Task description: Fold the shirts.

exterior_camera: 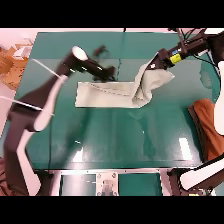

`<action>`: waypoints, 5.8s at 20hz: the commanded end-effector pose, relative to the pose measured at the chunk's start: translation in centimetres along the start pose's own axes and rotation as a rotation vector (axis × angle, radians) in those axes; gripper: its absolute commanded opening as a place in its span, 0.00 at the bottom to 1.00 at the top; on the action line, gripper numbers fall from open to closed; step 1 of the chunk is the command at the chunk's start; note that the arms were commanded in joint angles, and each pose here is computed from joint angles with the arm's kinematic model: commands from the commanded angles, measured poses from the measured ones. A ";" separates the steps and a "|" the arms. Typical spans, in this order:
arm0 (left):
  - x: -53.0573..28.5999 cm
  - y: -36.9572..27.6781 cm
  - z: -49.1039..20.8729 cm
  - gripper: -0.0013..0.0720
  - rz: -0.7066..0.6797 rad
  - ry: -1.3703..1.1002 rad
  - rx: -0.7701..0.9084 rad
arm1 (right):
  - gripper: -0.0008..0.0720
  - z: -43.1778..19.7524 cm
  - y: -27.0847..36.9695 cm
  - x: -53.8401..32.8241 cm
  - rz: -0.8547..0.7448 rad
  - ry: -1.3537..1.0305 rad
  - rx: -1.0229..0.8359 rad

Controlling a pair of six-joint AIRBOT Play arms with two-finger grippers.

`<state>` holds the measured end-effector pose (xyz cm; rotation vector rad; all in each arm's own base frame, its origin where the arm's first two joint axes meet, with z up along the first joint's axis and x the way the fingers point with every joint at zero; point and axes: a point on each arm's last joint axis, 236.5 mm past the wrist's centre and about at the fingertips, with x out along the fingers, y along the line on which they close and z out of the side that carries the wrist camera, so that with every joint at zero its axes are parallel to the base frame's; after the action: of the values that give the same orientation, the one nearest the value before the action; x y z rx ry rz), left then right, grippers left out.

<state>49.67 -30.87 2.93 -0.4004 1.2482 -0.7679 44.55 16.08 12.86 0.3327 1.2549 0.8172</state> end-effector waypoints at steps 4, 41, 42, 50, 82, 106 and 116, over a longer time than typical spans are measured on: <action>-16.9 8.1 -0.1 0.04 0.160 -0.062 -0.090 | 0.04 2.9 9.5 10.4 0.073 -0.059 -0.027; -23.4 18.8 -2.8 0.04 0.449 -0.022 -0.107 | 0.06 -0.8 -4.2 23.5 0.086 -0.076 0.516; -23.4 18.8 -2.9 0.04 0.448 -0.019 -0.108 | 0.04 -0.5 -4.1 23.2 0.101 -0.080 0.523; -23.4 18.7 -3.3 0.04 0.444 -0.002 -0.110 | 0.04 7.4 0.3 -0.1 0.163 -0.390 0.342; -21.6 18.9 -5.3 0.05 0.400 0.067 -0.168 | 0.18 -45.2 -19.3 -26.1 -0.786 -0.061 1.765; -13.4 7.1 -22.1 0.04 0.321 0.249 -0.102 | 0.04 -19.0 -5.9 6.2 -0.372 -0.115 0.445; -13.0 7.8 -22.9 0.05 0.333 0.231 -0.111 | 0.04 -19.7 -3.4 8.2 -0.343 -0.064 0.374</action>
<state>28.38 -13.21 0.26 -0.1864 1.5572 -0.4770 28.38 15.14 -1.09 0.4296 1.3535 0.2656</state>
